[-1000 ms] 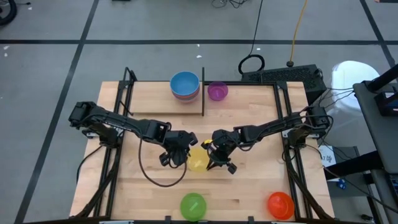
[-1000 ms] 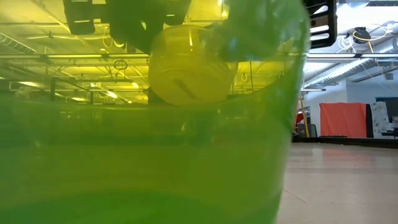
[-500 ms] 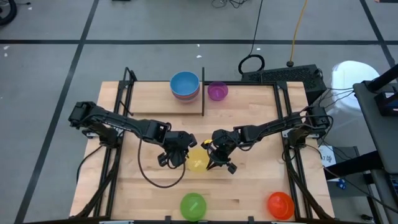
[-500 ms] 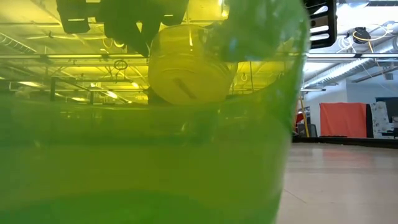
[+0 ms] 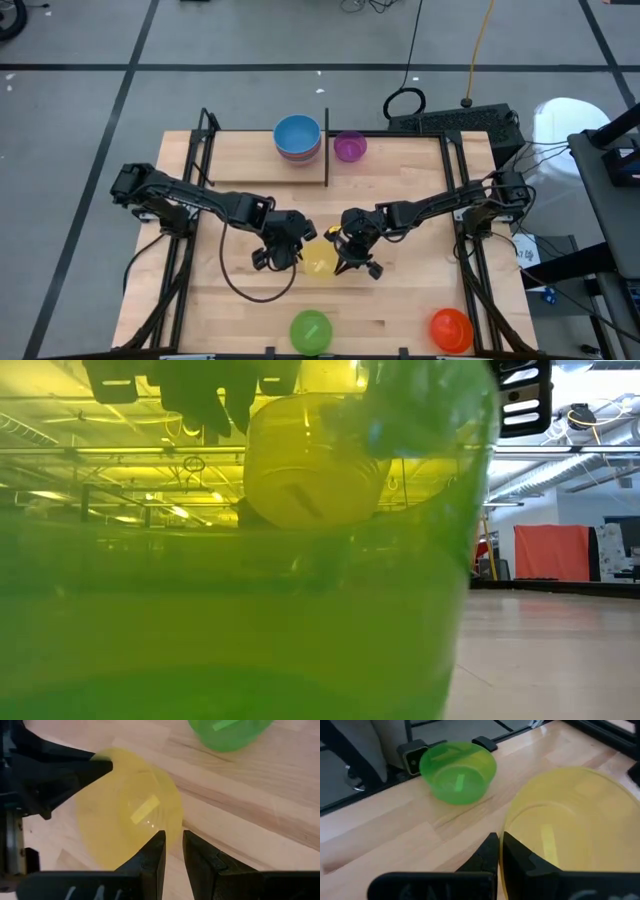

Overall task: Place and stack bowls onto a shelf
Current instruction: Put the small yellow bowl on the shelf

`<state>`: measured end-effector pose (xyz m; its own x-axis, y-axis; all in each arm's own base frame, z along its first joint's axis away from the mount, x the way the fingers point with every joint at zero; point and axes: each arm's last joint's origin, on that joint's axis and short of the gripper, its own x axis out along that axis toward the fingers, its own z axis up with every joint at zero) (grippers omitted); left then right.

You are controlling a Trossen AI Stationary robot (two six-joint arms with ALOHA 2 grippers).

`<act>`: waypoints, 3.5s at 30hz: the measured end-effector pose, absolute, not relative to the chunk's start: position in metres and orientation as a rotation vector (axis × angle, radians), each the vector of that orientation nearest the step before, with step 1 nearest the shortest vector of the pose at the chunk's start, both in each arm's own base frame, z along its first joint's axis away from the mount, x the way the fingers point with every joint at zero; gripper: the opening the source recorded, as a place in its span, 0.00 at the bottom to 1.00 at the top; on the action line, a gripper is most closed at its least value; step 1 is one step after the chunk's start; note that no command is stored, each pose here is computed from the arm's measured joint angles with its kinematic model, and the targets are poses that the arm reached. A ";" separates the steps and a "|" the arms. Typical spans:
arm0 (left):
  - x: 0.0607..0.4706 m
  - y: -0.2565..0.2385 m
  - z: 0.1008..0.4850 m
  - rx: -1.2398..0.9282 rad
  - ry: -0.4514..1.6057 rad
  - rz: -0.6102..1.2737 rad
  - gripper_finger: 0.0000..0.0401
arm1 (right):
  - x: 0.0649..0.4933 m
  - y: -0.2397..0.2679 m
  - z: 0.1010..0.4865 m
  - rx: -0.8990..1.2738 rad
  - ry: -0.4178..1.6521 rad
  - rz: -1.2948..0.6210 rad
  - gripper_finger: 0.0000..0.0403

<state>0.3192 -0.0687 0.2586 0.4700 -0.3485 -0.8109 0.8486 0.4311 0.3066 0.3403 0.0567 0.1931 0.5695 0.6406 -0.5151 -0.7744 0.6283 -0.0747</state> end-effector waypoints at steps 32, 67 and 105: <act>0.321 -0.053 0.256 0.509 0.862 -0.646 0.18 | 0.340 0.038 0.191 -0.079 0.592 0.751 0.00; 0.323 -0.038 0.256 0.696 0.760 -0.786 0.18 | 0.340 0.036 0.193 -0.372 0.388 0.938 0.00; 0.329 -0.033 0.261 0.718 0.485 -1.000 0.18 | 0.341 0.043 0.196 -0.628 0.212 1.011 0.00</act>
